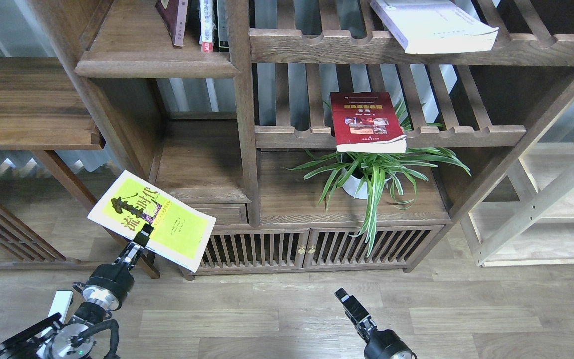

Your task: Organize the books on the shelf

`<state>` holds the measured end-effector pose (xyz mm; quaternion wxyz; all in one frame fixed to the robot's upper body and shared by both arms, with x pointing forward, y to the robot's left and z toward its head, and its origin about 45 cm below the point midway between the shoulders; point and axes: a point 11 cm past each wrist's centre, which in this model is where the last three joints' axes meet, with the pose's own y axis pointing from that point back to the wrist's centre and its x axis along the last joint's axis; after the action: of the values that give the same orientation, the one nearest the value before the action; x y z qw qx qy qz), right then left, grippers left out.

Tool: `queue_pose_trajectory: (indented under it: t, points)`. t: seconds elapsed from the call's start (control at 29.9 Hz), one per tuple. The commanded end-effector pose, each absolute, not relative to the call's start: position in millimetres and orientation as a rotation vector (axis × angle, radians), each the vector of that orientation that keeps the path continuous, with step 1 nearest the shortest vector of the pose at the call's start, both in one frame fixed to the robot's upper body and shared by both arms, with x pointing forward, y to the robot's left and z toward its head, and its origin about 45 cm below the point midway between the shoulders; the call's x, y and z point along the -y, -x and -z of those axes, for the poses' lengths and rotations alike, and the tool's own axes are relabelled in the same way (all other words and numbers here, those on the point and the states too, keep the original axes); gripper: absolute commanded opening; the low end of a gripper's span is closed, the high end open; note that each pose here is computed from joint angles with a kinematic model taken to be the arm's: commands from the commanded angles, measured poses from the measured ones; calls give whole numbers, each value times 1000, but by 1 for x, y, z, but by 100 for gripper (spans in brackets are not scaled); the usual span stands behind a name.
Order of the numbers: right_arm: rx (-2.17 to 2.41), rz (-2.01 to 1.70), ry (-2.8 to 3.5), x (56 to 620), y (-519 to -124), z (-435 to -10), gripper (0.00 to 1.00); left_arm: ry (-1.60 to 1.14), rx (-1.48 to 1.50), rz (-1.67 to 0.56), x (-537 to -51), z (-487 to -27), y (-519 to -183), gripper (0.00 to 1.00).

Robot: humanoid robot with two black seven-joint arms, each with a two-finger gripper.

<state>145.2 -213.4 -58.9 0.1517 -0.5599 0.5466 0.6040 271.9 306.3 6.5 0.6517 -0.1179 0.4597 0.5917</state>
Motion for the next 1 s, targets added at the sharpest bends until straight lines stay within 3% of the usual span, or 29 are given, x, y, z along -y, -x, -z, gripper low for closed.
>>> queue_pose_trajectory:
  t: [0.0,0.3,0.64,0.97]
  points:
    - [-1567,-1734,1609,213,-146,59,83,209,-1022,-1323,-323,-15,-270,0]
    - [-1569,-1734,1608,214,-145,59,83,96,-973,-1328,-351,-16,-258,0]
    - [-1575,-1726,1596,216,-146,59,83,230,-992,-1299,-320,-25,-277,0]
    - [-1575,-1723,1594,216,-147,58,83,69,-1078,-1207,-309,-7,-249,0]
